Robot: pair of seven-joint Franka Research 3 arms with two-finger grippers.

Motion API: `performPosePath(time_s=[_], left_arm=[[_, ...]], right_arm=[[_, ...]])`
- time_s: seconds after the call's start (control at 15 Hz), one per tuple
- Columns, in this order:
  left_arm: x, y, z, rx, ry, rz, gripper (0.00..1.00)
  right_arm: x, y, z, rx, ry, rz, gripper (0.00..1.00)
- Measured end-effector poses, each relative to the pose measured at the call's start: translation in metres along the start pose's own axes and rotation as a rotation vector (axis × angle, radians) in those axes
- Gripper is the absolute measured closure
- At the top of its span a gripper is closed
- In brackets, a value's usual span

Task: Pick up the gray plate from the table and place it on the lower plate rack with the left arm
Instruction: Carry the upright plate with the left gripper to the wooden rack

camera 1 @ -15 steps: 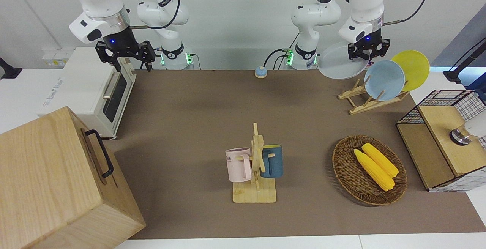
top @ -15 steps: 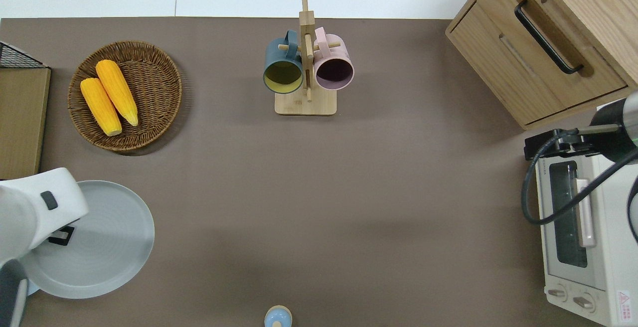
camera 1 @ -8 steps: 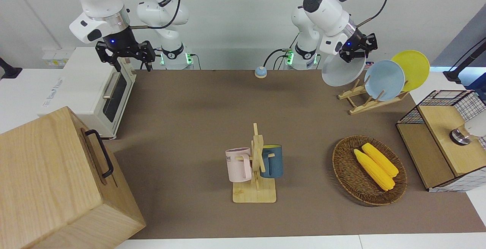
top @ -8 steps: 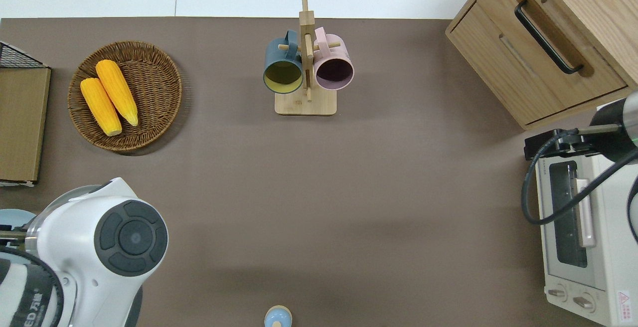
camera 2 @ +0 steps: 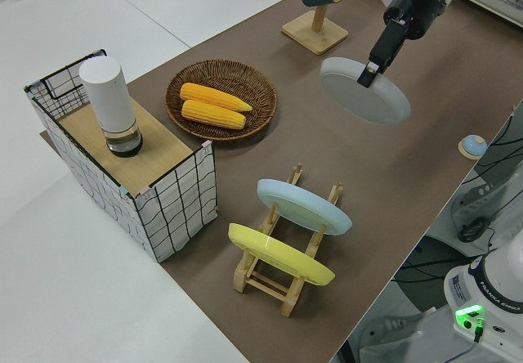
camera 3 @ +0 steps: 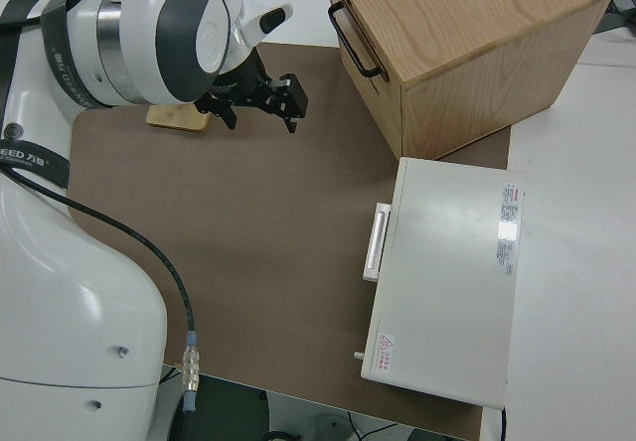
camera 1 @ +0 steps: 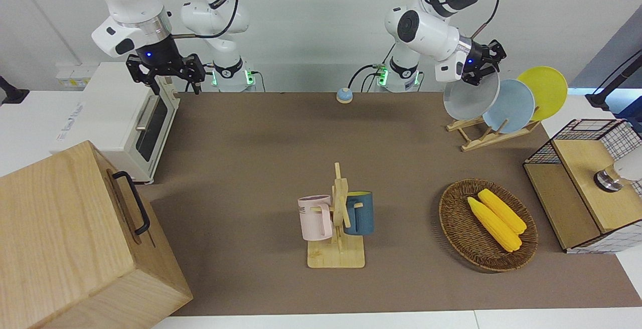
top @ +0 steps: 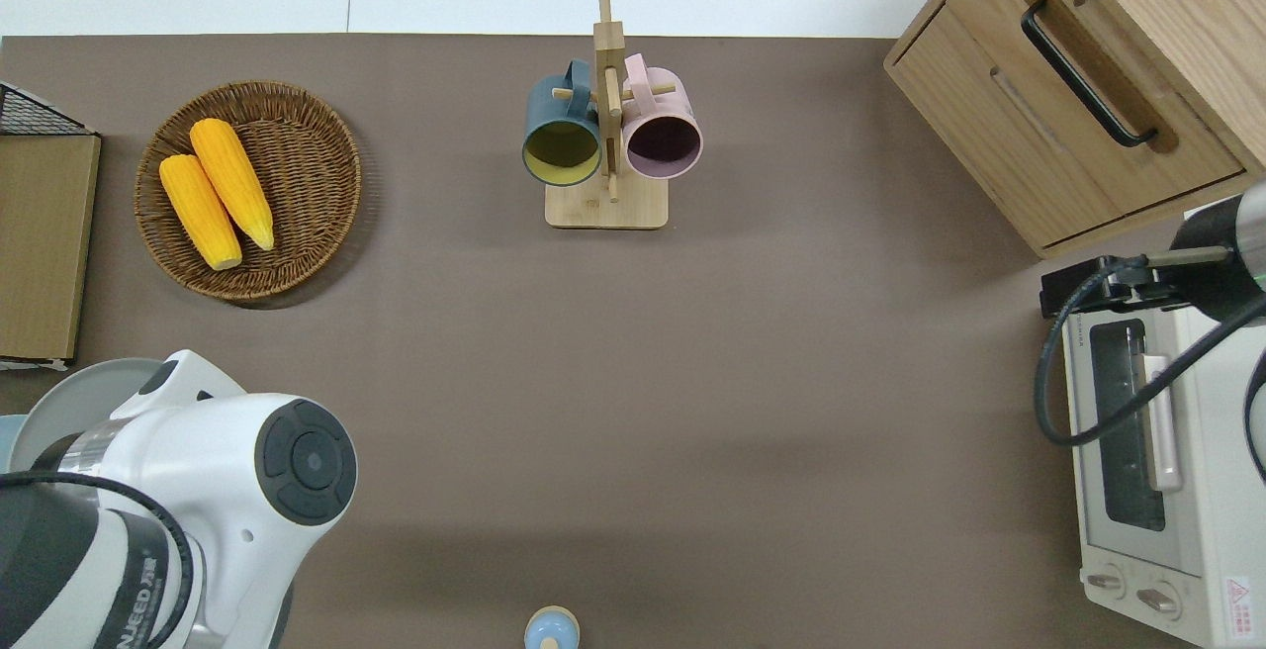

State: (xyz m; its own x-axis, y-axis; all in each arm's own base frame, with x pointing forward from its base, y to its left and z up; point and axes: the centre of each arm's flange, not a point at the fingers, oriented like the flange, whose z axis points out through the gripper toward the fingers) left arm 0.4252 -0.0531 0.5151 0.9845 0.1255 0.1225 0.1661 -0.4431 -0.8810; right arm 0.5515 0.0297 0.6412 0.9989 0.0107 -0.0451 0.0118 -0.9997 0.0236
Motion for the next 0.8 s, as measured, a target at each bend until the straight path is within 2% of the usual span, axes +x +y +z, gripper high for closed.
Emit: performPosePath(time_s=[0.2, 0.4, 0.53, 0.8], left_arm=[[-0.004, 0.011, 0.01, 0.055, 0.015, -0.134, 1.0], [-0.014, 0.028, 0.02, 0.142, 0.041, -0.237, 1.0], [-0.023, 0.043, 0.027, 0.203, 0.055, -0.271, 1.0], [-0.034, 0.075, 0.043, 0.331, 0.071, -0.304, 1.0]], right_arm=[[0.0, 0.0, 0.0, 0.0, 0.0, 0.0, 0.01], [0.0, 0.0, 0.0, 0.0, 0.0, 0.0, 0.01], [0.0, 0.0, 0.0, 0.0, 0.0, 0.0, 0.01], [0.0, 0.0, 0.0, 0.0, 0.0, 0.0, 0.01]])
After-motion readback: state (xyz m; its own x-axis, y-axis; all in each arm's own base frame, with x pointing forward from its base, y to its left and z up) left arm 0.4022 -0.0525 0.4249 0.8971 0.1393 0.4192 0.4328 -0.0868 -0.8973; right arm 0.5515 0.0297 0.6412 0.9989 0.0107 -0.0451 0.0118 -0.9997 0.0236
